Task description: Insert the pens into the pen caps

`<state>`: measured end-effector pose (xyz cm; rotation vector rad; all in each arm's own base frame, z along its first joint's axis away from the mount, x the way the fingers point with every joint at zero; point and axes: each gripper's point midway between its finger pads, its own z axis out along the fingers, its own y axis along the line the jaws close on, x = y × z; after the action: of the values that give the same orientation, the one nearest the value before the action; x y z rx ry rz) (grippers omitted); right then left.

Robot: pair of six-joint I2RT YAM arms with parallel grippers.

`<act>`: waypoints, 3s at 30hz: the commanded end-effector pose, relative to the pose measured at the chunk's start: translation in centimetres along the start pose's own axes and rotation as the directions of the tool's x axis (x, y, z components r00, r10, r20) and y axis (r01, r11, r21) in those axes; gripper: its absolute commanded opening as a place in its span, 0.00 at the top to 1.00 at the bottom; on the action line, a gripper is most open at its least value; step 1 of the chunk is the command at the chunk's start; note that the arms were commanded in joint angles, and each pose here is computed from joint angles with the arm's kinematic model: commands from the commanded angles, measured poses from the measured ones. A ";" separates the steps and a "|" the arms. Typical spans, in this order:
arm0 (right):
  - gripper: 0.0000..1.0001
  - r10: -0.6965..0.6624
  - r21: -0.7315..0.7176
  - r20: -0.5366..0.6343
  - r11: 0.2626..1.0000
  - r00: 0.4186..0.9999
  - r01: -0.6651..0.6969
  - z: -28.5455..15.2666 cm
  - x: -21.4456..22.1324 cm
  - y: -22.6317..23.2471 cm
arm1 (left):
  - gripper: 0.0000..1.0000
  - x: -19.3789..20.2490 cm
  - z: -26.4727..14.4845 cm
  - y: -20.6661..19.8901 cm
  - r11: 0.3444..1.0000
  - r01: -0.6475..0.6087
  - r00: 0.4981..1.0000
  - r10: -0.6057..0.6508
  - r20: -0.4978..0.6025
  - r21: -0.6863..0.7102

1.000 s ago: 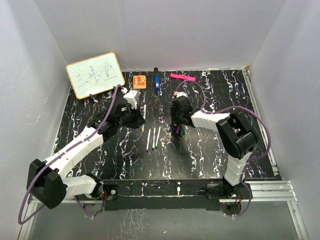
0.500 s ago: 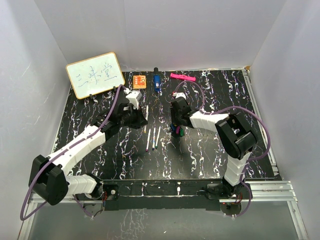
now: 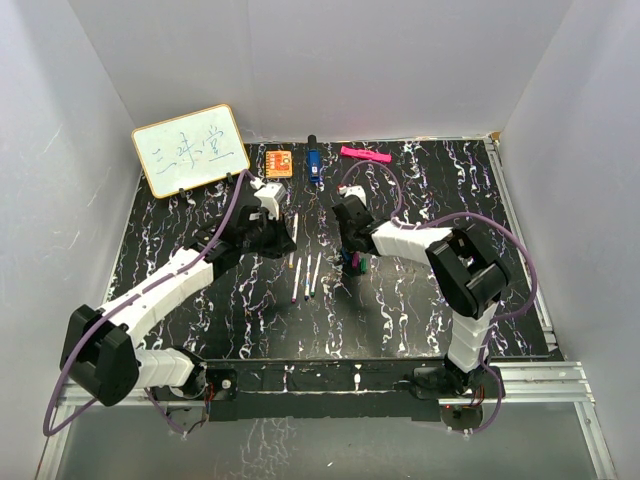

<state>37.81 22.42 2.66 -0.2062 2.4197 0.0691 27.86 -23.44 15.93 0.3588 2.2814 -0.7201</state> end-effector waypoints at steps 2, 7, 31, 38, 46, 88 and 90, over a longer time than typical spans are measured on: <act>1.00 0.002 0.052 -0.024 0.999 1.000 -0.001 0.1 0.0 -0.5 | 1.00 -1.2 -0.2 -0.9 0.999 -0.012 0.999 0.011 0.030 0.036; 1.00 0.032 0.040 0.105 0.999 0.994 -0.036 -1.4 -4.9 0.1 | 1.00 -1.1 0.0 -1.2 0.998 -0.002 0.999 0.000 0.035 0.058; 1.00 0.505 -0.549 0.704 0.833 0.499 -0.069 -24.3 -16.5 -0.4 | 1.00 -1.1 2.2 -7.9 0.946 -0.038 0.994 0.001 0.113 0.323; 1.00 0.614 -0.666 0.692 0.746 0.380 0.006 -28.1 -15.3 -0.6 | 1.00 -0.5 3.6 -11.9 0.912 -0.106 0.991 0.067 0.112 0.396; 1.00 0.647 -0.707 0.671 0.706 0.361 0.049 -28.9 -14.6 -0.1 | 1.00 -1.3 3.0 -14.0 0.877 -0.131 0.984 0.059 0.167 0.462; 1.00 0.651 -0.721 0.644 0.692 0.402 0.035 -28.1 -14.0 0.4 | 1.00 -2.1 0.5 -15.3 0.832 -0.171 0.967 0.038 0.253 0.527; 1.00 0.652 -0.724 0.641 0.689 0.405 0.035 -28.1 -14.0 0.5 | 1.00 -2.2 0.5 -15.2 0.835 -0.173 0.967 0.041 0.253 0.523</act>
<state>30.62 21.82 31.27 0.0536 1.2708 0.9555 23.14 -36.27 22.13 0.6088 1.8256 -1.2887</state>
